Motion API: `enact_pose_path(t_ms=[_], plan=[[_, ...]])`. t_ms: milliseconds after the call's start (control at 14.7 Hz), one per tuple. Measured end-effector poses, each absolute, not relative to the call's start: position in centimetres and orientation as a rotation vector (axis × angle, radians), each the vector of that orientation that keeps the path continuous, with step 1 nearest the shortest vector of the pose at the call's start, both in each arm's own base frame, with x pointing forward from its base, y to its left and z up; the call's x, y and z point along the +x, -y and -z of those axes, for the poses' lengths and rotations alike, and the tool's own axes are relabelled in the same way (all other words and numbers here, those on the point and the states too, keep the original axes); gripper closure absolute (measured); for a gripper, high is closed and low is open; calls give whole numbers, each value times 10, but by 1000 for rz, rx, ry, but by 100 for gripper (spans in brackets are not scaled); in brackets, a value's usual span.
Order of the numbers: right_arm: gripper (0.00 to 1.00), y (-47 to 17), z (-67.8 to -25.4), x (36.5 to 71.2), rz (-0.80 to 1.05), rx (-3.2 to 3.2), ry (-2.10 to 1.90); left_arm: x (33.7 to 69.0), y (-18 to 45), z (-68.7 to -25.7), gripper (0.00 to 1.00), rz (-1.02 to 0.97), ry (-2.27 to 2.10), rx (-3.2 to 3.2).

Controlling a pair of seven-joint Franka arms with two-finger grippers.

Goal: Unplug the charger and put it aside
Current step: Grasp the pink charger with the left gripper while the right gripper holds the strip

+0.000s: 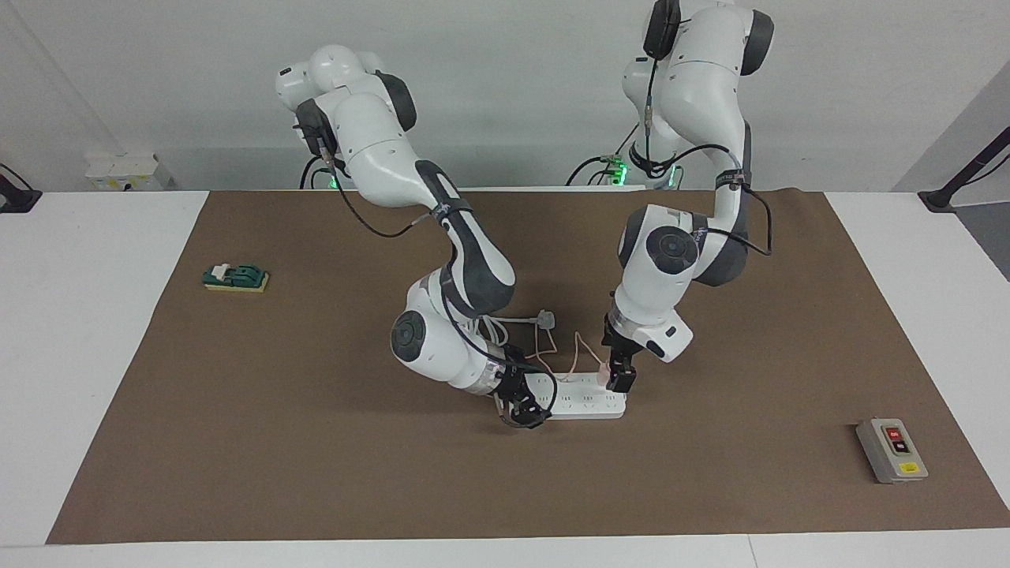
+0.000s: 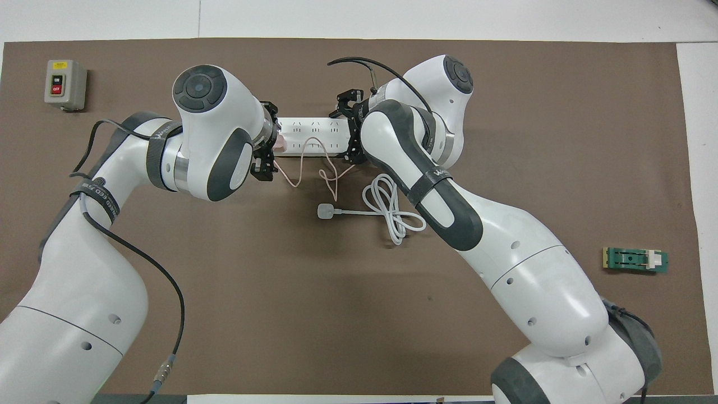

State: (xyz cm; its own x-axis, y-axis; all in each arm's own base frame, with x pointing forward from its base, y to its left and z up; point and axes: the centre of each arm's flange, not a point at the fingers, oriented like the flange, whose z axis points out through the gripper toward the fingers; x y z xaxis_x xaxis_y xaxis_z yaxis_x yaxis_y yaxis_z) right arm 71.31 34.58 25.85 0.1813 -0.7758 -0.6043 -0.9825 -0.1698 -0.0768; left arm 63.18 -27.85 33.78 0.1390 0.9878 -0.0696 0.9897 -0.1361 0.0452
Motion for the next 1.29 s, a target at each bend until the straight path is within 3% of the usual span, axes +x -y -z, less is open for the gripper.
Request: enact_pose_path(t_ms=[136,272,340,611,679,1290], plan=[[0,-345,-258,713,-610,-2006,-1652,632,278,-338,3,34,-2015,2303],[3,-345,-258,714,-621,-1989,-1662,632,278,-338,15,33,-2019,2299],[4,-342,-257,714,-637,-1969,-1671,632,278,-338,15,33,-2021,2297],[5,-340,-255,714,-657,-1939,-1683,637,278,-343,61,4,-2007,2268],[5,-340,-255,714,-657,-1938,-1684,637,277,-343,67,0,-2006,2266],[5,-340,-255,714,-656,-1936,-1684,637,277,-343,67,-3,-2005,2267]])
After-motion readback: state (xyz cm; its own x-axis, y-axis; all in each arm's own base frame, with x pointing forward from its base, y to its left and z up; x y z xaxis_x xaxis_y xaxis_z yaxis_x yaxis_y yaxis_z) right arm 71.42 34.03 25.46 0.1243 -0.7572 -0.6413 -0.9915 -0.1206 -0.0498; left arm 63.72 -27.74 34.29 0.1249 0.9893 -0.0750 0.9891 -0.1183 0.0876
